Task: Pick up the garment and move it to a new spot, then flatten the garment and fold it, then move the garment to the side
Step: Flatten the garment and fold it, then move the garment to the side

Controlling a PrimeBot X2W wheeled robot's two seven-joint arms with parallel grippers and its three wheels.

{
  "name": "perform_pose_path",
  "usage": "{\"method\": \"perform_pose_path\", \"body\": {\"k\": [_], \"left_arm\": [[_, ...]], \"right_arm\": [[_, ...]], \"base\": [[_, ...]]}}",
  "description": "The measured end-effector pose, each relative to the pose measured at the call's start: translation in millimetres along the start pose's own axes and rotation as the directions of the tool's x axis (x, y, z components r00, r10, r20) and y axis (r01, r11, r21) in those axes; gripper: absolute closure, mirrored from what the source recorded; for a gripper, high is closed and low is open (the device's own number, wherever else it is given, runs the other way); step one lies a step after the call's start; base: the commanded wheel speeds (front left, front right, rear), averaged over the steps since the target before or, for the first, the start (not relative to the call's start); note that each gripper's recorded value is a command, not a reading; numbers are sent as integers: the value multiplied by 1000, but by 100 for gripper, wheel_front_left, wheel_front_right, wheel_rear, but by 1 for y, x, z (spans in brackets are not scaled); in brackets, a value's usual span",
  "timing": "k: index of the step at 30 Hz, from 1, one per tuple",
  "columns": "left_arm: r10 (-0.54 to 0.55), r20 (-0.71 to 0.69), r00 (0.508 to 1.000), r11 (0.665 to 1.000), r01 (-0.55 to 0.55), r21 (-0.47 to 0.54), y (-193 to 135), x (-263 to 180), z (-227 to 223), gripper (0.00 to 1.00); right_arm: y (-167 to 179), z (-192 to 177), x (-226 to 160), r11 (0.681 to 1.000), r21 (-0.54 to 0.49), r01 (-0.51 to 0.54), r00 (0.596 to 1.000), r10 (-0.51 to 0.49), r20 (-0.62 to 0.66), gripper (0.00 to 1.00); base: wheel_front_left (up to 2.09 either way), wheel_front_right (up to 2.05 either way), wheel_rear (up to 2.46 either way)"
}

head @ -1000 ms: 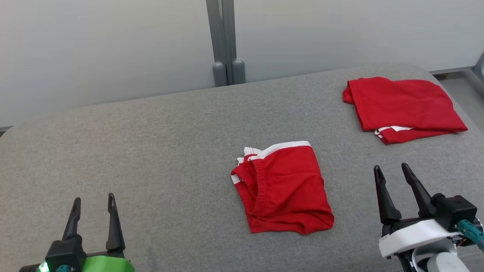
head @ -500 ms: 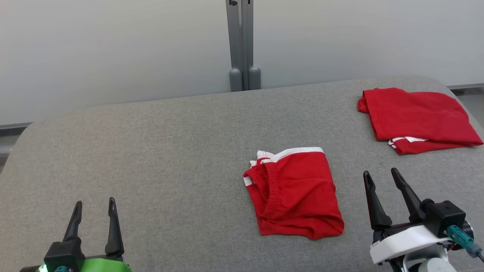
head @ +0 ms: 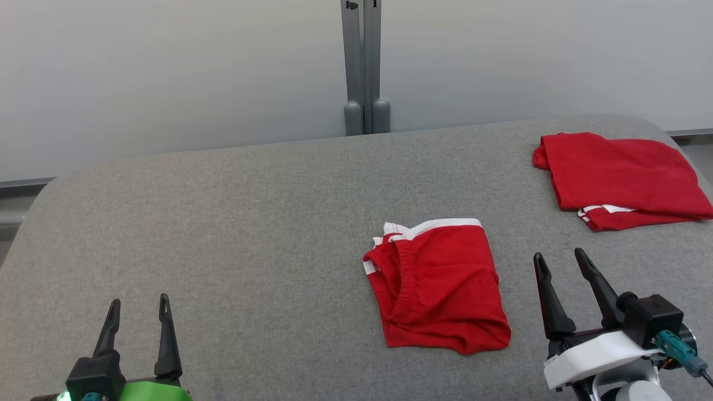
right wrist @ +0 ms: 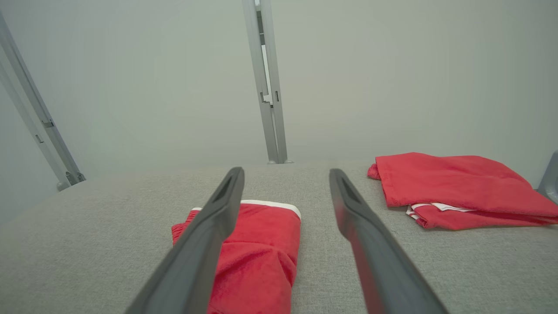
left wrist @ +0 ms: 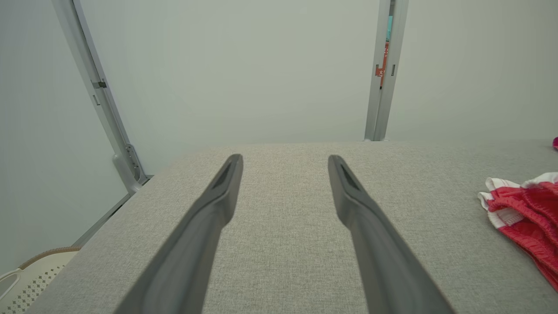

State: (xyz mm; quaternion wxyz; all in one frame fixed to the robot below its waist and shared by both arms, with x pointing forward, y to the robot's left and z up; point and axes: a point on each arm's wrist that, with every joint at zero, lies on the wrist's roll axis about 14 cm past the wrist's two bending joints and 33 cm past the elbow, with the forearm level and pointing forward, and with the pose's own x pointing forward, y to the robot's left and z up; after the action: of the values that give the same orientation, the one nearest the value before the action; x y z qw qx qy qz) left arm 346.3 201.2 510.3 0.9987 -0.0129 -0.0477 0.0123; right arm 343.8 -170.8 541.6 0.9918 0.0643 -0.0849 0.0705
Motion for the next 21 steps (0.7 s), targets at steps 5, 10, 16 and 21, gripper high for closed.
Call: {"method": "perform_pose_path", "body": {"k": [5,10,16,21], "left_arm": [[1,-1,1000,1000,-1,2,0,0,0,0],[6,-1,1000,1000,-6,5,1,0,0,0],[10,1,1000,1000,-10,7,0,1,0,0],[10,-11,1000,1000,-10,7,-1,5,-4,0]], "right_arm": [[1,-1,0,1000,0,0,1000,0,-8,0],[0,-3,-1,1000,-2,1,1000,-1,-12,0],[0,-11,1,1000,-5,2,999,-3,-47,0],[6,-9,26,996,-65,-53,996,49,-70,0]], "base": [[0,0,0],[0,0,0],[0,0,0],[0,0,0]]}}
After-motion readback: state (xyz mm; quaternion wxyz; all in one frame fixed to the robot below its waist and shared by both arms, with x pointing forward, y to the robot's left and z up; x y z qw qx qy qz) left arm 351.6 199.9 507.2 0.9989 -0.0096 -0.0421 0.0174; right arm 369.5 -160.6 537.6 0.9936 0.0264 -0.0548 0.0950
